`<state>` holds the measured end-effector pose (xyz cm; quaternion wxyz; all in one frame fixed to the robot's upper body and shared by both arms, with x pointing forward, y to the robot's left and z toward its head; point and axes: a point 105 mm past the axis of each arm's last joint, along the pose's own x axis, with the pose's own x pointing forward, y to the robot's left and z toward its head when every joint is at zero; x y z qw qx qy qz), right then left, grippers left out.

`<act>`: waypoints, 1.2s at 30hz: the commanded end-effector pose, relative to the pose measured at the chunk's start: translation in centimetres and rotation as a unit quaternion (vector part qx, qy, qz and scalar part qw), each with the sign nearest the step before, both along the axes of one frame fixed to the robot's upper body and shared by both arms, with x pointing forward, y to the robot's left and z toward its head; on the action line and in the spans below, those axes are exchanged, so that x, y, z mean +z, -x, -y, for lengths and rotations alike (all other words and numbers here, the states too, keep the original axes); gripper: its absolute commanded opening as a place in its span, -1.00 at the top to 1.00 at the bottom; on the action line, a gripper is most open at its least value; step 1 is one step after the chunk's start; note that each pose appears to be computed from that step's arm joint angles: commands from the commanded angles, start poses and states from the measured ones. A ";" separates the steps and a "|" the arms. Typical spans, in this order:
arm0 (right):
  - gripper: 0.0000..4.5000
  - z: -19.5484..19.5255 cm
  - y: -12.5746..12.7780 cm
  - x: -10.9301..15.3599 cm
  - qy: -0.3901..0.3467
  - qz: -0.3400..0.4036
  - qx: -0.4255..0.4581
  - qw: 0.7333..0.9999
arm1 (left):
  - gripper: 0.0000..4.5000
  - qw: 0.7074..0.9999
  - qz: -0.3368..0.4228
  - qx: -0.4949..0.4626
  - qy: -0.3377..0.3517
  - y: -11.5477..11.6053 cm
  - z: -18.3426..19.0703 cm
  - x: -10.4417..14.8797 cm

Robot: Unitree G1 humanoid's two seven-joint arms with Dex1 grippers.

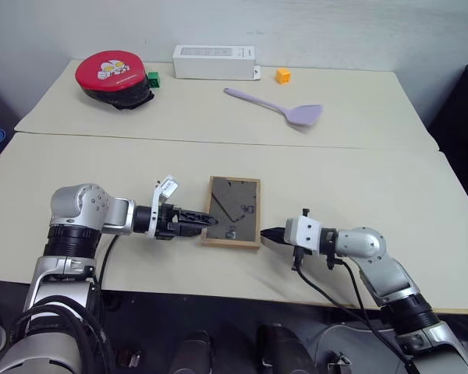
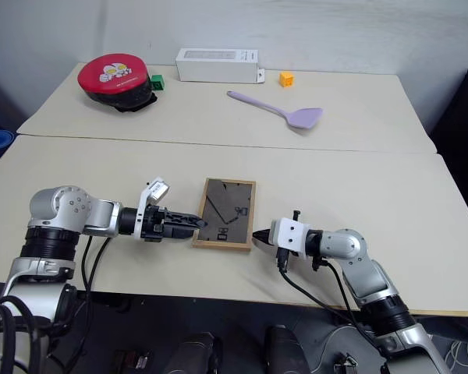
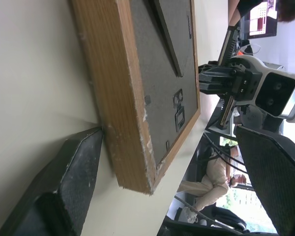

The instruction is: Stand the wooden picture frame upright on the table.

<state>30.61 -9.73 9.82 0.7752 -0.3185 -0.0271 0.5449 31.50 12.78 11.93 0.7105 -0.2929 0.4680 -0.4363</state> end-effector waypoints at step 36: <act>-0.98 -5.3 -1.1 11.1 -0.214 -0.140 0.053 0.965 | 0.43 0.930 0.362 -0.018 0.056 1.7 -1.3 2.2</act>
